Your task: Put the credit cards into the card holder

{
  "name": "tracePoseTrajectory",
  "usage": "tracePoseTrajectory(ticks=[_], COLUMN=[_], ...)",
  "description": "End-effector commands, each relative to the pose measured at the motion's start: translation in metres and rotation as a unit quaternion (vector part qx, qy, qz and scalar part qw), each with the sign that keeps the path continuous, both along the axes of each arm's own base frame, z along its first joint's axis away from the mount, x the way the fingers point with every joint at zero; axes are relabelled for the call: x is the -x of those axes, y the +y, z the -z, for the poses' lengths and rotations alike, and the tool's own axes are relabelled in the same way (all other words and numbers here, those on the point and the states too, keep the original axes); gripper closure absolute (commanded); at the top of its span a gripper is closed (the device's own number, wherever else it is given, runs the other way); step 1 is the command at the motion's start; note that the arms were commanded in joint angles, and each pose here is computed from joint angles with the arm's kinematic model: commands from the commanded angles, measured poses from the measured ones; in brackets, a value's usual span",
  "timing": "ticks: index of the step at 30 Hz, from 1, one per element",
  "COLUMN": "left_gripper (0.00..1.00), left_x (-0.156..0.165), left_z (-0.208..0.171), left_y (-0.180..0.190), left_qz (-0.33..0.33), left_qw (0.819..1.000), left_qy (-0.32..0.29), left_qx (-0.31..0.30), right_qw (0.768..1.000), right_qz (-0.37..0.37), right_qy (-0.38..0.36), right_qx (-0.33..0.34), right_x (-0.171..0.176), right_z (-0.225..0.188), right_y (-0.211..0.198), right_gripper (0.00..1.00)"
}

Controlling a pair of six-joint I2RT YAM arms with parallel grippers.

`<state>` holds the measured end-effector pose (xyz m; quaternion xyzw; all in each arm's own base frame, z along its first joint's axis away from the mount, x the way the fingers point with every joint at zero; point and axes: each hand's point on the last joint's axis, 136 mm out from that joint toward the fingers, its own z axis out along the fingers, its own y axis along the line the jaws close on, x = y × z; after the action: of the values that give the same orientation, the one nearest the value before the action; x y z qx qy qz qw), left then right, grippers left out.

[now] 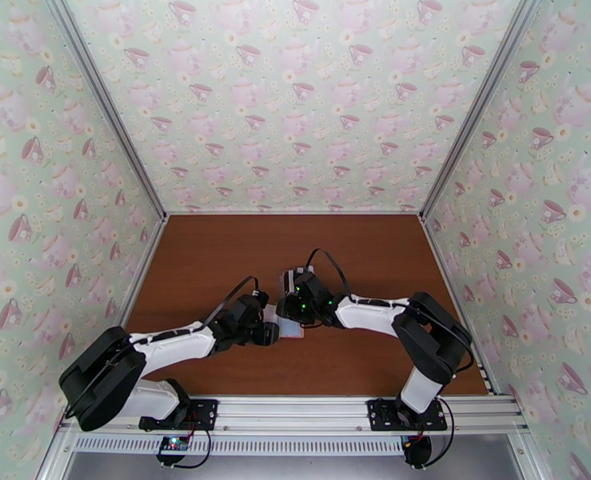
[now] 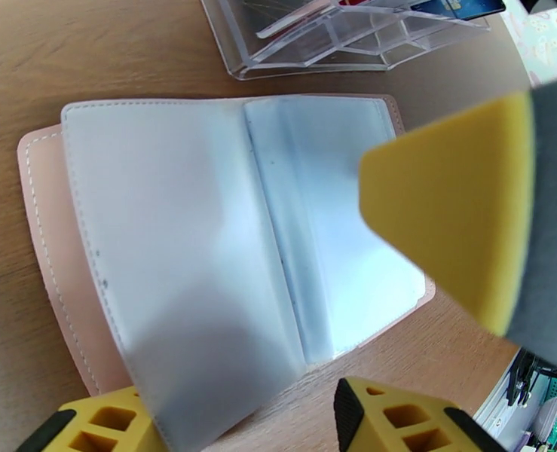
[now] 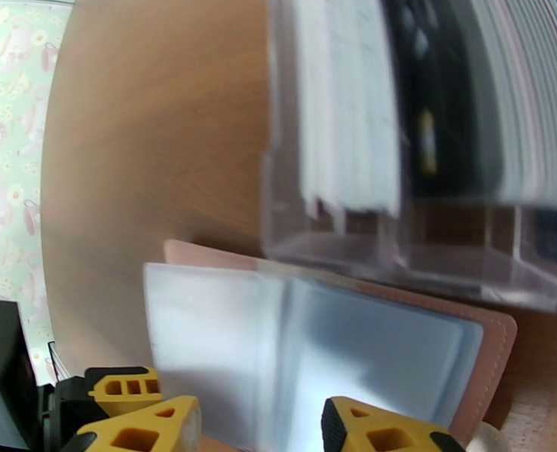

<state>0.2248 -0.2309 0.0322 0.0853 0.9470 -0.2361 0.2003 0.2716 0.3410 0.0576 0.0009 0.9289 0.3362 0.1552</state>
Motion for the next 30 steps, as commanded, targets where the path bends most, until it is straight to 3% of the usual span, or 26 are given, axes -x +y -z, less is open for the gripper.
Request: tracePoseTrajectory(ticks=[1, 13, 18, 23, 30], left_gripper=[0.39, 0.38, 0.39, 0.43, 0.51], left_x=[-0.008, -0.031, -0.042, -0.052, -0.052], left_z=[-0.016, -0.038, -0.031, -0.012, 0.009], left_y=[0.007, 0.034, 0.025, 0.031, 0.037], left_qz=[-0.007, -0.039, -0.030, -0.034, -0.029], left_qw=[0.999, 0.995, 0.996, 0.993, 0.991], left_qy=[-0.017, -0.064, -0.066, -0.053, -0.029], left_qx=[-0.029, -0.073, -0.057, -0.095, -0.130], right_qw=[1.000, 1.000, 1.000, 1.000, 1.000], right_qz=[-0.003, -0.010, -0.015, -0.015, -0.017], right_qy=[-0.008, -0.011, -0.005, 0.000, 0.011], right_qx=[-0.018, -0.016, -0.012, -0.010, 0.002], right_x=[-0.004, -0.004, -0.003, -0.001, 0.005], right_z=[-0.015, -0.016, -0.010, -0.004, 0.008], right_y=[0.008, 0.009, 0.010, 0.008, 0.003], right_gripper=[0.52, 0.55, 0.67, 0.80, 0.86])
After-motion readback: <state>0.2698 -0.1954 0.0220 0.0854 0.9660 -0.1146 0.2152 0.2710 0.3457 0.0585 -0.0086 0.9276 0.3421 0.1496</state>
